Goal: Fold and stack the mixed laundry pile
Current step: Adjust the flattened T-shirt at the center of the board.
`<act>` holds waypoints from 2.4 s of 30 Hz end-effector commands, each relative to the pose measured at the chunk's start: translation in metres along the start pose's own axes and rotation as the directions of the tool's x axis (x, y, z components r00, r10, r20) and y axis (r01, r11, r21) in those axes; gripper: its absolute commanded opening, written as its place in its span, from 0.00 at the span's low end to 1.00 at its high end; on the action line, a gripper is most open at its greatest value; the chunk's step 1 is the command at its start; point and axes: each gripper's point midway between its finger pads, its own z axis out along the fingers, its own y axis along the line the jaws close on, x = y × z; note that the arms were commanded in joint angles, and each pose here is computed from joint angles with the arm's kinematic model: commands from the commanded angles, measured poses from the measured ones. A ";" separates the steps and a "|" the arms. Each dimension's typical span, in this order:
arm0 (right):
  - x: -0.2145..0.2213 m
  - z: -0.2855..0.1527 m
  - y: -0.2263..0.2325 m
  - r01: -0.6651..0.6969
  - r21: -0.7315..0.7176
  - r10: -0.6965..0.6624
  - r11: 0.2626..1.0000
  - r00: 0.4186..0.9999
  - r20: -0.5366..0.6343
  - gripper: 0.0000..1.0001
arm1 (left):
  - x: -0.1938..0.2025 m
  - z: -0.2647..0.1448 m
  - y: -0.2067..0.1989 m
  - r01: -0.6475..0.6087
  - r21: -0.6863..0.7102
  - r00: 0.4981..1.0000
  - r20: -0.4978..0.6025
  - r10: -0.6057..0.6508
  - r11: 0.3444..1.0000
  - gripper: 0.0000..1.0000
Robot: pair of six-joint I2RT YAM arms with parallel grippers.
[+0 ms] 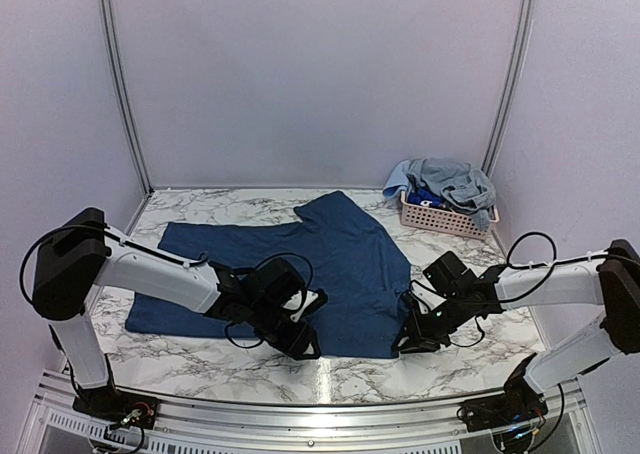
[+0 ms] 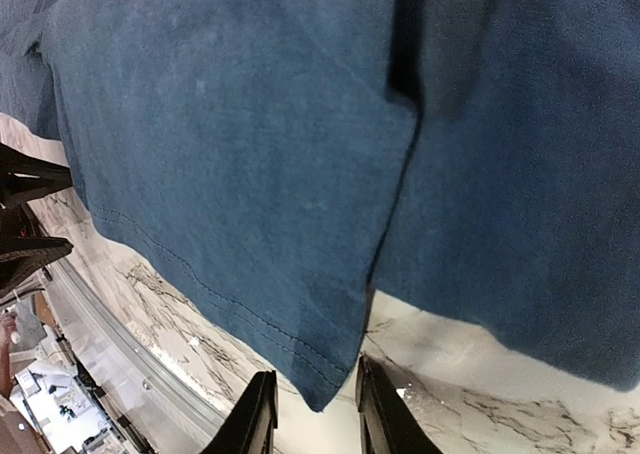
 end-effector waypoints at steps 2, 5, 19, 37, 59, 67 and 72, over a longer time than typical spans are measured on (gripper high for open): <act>0.007 0.008 -0.003 0.006 0.005 -0.006 1.000 1.000 -0.028 0.27 | 0.011 0.017 0.002 -0.054 -0.063 0.996 -0.073 0.049 0.997 0.47; 0.008 0.010 -0.002 0.008 -0.001 -0.008 1.000 0.999 -0.036 0.22 | 0.013 0.021 0.008 -0.052 -0.095 0.995 -0.092 0.044 0.994 0.39; -0.023 -0.017 0.036 0.101 -0.034 -0.099 0.994 0.994 0.055 0.00 | -0.014 -0.006 0.001 -0.100 -0.144 0.995 0.003 0.101 0.985 0.00; -0.019 -0.029 0.034 0.059 0.010 -0.059 0.998 0.998 0.016 0.19 | -0.065 -0.044 -0.001 -0.096 -0.123 0.982 0.148 0.114 0.988 0.00; 0.001 0.012 0.020 0.065 0.265 -0.060 0.962 0.998 -0.026 0.35 | -0.038 -0.019 -0.006 -0.135 -0.086 0.988 0.065 0.141 0.987 0.00; 0.009 0.026 0.009 0.074 0.285 -0.055 0.956 0.996 -0.074 0.21 | -0.038 -0.016 -0.005 -0.138 -0.093 0.987 0.071 0.144 0.986 0.00; 0.003 0.019 0.013 0.081 0.299 -0.069 0.951 0.996 -0.050 0.00 | -0.041 -0.018 -0.006 -0.139 -0.096 0.986 0.082 0.147 0.986 0.00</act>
